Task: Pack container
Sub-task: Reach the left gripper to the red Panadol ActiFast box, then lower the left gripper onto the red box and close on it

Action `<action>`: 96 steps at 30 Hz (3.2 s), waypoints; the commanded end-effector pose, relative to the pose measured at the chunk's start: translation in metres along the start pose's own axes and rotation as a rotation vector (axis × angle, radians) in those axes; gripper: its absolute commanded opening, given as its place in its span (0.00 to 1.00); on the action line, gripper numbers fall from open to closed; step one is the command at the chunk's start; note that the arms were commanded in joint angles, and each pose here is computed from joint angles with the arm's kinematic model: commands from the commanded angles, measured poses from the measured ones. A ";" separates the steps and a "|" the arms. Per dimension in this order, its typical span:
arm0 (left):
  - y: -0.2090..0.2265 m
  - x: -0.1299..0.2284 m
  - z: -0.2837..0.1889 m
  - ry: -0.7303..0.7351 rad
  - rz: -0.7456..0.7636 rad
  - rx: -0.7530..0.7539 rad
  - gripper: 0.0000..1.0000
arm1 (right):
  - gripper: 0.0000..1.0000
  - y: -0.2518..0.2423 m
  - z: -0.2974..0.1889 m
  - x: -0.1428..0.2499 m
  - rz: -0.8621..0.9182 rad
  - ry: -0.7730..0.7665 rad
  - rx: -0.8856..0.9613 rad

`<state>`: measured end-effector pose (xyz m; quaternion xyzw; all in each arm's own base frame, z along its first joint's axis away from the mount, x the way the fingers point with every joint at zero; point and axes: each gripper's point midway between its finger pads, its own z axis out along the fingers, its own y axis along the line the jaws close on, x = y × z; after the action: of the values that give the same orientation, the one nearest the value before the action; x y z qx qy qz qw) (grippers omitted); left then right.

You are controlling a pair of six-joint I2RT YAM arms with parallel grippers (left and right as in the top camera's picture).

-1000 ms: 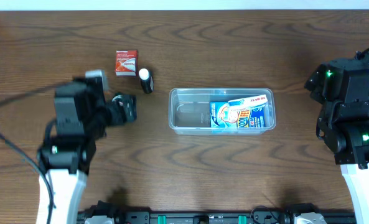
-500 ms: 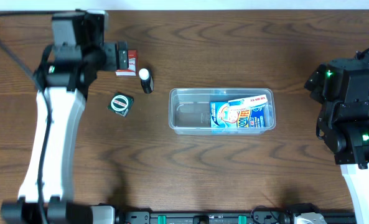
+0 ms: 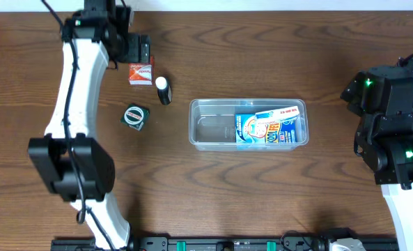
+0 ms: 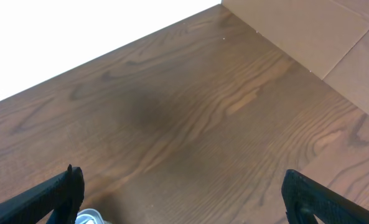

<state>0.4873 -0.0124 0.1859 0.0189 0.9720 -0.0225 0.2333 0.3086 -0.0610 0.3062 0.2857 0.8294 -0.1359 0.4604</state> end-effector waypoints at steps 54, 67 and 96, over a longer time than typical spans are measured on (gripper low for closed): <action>0.024 0.036 0.152 0.298 -0.040 -0.072 0.99 | 0.99 -0.005 -0.001 -0.006 0.021 -0.017 0.023; 0.024 0.046 0.170 0.326 -0.040 -0.072 0.99 | 0.99 -0.005 -0.001 -0.006 0.021 -0.017 0.023; 0.022 0.036 0.130 0.317 -0.052 -0.073 0.74 | 0.99 -0.005 -0.001 -0.006 0.021 -0.017 0.023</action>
<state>0.5069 -0.0016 0.0150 -0.0040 0.9992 0.0049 0.0405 0.3086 -0.0610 0.3062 0.2857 0.8294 -0.1359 0.4604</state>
